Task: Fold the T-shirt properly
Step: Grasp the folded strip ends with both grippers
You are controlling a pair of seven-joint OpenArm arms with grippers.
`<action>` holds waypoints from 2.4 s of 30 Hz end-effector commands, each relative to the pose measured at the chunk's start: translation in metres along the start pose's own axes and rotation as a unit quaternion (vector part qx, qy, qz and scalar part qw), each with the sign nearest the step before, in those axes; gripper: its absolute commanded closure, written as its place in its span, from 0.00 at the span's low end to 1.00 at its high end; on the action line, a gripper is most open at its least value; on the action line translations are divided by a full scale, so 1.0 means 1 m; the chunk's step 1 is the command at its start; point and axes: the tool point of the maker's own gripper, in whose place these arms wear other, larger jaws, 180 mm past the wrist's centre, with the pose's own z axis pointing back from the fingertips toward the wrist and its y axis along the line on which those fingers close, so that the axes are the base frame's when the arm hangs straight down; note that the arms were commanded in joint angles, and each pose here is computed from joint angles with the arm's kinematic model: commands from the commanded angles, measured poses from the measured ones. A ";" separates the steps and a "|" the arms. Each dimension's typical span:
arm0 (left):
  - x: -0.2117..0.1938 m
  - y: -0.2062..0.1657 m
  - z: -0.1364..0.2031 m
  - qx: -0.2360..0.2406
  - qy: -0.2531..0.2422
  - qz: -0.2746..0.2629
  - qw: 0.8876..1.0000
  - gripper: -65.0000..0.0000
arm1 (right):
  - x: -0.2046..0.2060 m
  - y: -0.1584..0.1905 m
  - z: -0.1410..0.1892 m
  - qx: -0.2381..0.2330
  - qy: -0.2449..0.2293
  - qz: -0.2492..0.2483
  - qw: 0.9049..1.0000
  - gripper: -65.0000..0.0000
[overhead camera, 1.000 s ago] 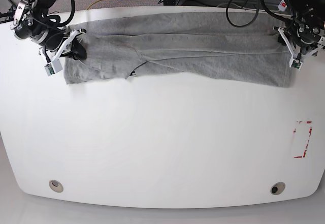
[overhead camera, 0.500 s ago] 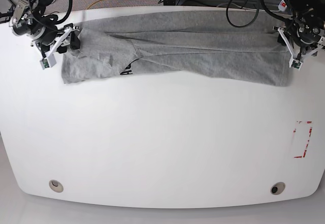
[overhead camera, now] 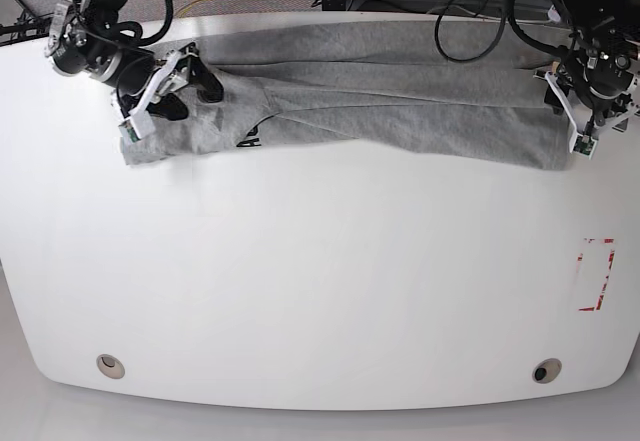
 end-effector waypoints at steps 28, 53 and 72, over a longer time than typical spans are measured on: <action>-0.032 -0.015 -0.015 -0.056 0.016 0.056 0.997 0.43 | -0.022 0.010 -0.038 0.015 0.057 0.010 0.998 0.40; -0.022 -0.002 0.001 -0.037 -0.013 0.057 0.998 1.00 | -0.022 0.010 -0.038 0.015 0.056 0.008 0.998 0.40; -0.034 0.000 0.001 -0.037 0.005 0.048 0.998 0.82 | -0.023 0.008 -0.038 0.013 0.056 0.006 0.998 0.40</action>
